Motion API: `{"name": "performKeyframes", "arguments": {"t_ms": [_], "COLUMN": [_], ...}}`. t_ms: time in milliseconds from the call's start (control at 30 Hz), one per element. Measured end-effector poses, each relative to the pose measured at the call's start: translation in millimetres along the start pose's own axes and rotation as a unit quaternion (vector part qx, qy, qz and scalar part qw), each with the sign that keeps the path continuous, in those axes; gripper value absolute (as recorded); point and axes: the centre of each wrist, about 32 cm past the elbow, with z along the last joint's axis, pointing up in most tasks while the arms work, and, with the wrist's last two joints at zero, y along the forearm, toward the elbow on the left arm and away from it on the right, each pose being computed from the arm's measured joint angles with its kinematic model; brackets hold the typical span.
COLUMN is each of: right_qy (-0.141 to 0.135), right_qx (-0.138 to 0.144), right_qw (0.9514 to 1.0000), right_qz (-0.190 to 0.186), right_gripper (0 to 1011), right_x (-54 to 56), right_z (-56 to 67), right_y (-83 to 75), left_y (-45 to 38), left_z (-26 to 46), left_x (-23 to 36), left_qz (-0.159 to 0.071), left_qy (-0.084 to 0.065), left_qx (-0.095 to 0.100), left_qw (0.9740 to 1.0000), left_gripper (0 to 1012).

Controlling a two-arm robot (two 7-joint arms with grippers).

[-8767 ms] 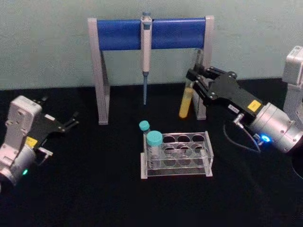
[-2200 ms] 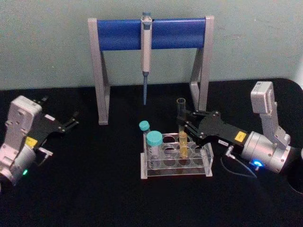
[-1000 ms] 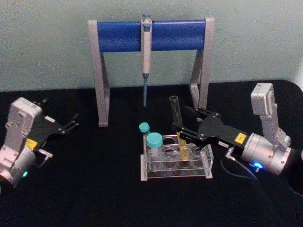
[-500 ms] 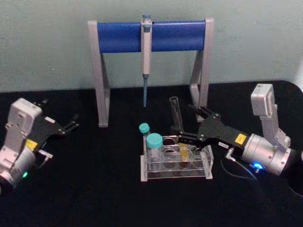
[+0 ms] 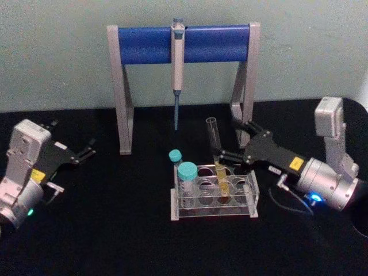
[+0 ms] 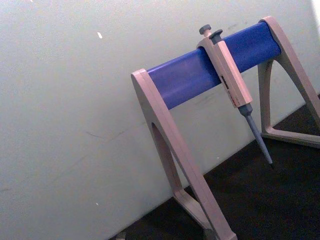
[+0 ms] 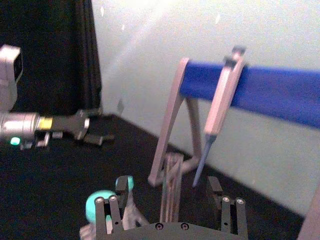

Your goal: Pick up the test tube from the test tube rack, shake it, then place it back into the test tube rack.

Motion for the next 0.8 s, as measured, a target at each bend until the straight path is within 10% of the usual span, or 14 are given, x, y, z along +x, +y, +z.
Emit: {"name": "performKeyframes", "arguments": {"t_ms": [333, 600, 800], "right_qy": [-0.018, -0.071, -0.072], "right_qx": [0.079, 0.001, -0.08], "right_qw": [0.9887, 0.9581, 0.9394], "right_qz": [-0.126, -0.278, -0.325], "right_gripper": [1000, 1000, 1000], "right_x": [-7.4, -17.6, -22.7], "right_z": [19.4, 18.7, 3.0], "right_y": [-10.6, -7.7, -4.4], "left_y": [0.0, 0.0, 0.0], "left_z": [0.0, 0.0, 0.0], "left_x": [0.0, 0.0, 0.0], "left_qz": [0.0, 0.0, 0.0], "left_qy": [0.0, 0.0, 0.0], "left_qx": [0.0, 0.0, 0.0], "left_qw": [1.0, 1.0, 1.0], "left_gripper": [1001, 1001, 1001]}}
